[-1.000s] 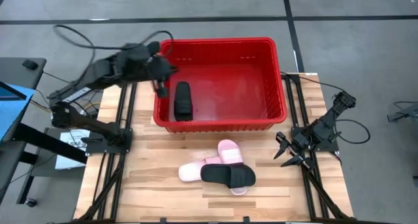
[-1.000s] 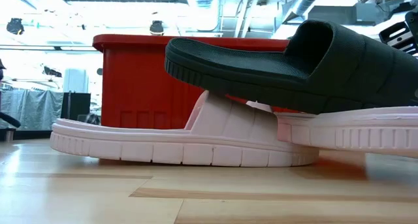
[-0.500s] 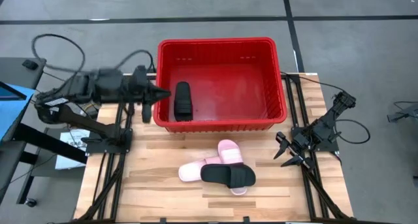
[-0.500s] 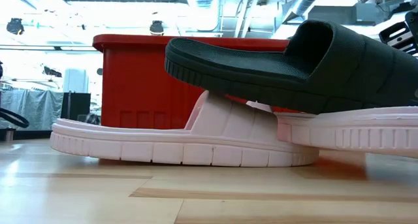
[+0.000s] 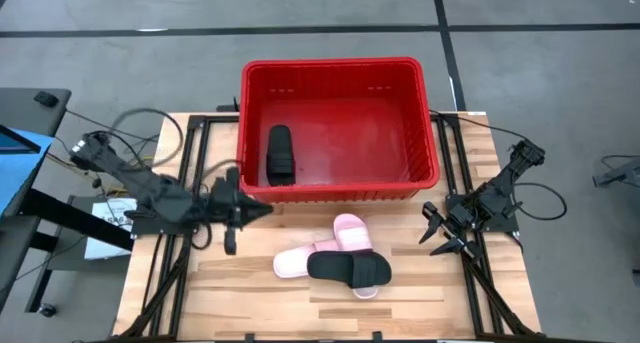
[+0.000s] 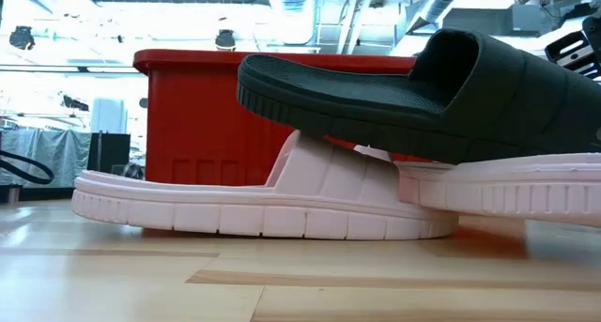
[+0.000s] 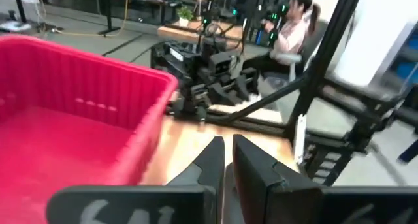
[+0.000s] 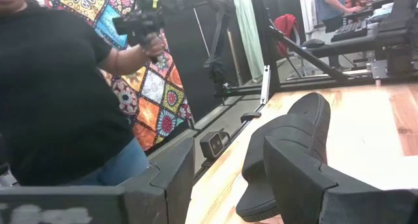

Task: Pick and place slides into bin
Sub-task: Put the black slide into the red container

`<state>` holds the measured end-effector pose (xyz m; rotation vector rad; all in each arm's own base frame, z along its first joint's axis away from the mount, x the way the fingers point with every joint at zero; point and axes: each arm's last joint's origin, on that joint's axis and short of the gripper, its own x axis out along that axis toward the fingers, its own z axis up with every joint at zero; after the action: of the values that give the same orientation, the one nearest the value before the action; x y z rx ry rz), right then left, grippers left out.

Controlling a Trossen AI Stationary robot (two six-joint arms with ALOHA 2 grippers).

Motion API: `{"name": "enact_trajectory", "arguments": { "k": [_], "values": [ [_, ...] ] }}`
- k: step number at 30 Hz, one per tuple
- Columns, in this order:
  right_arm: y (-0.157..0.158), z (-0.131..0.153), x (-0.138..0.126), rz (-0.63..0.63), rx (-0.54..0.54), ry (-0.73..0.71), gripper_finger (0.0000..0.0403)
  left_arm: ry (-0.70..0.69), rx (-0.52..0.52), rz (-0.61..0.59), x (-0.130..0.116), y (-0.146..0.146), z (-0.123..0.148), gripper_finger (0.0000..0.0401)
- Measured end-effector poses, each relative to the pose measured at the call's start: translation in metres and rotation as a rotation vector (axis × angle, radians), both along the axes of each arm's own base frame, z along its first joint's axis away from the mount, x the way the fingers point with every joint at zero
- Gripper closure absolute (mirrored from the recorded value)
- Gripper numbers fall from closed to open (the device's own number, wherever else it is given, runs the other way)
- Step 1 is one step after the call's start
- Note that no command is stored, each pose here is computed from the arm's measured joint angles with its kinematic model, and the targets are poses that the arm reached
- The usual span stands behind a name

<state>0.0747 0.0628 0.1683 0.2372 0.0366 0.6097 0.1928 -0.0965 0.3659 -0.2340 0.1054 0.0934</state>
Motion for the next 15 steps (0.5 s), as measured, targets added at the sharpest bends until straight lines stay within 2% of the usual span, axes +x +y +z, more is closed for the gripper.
{"name": "enact_trajectory", "arguments": {
  "k": [6,15],
  "values": [
    [0.000,0.000,0.000,0.000,0.000,0.000,0.0230,-0.021,-0.103,-0.035,0.012,-0.026,-0.021,0.0382],
    [0.000,0.000,0.000,0.000,0.000,0.000,0.0230,0.017,-0.088,-0.079,0.030,-0.043,-0.039,0.0381]
  ]
}}
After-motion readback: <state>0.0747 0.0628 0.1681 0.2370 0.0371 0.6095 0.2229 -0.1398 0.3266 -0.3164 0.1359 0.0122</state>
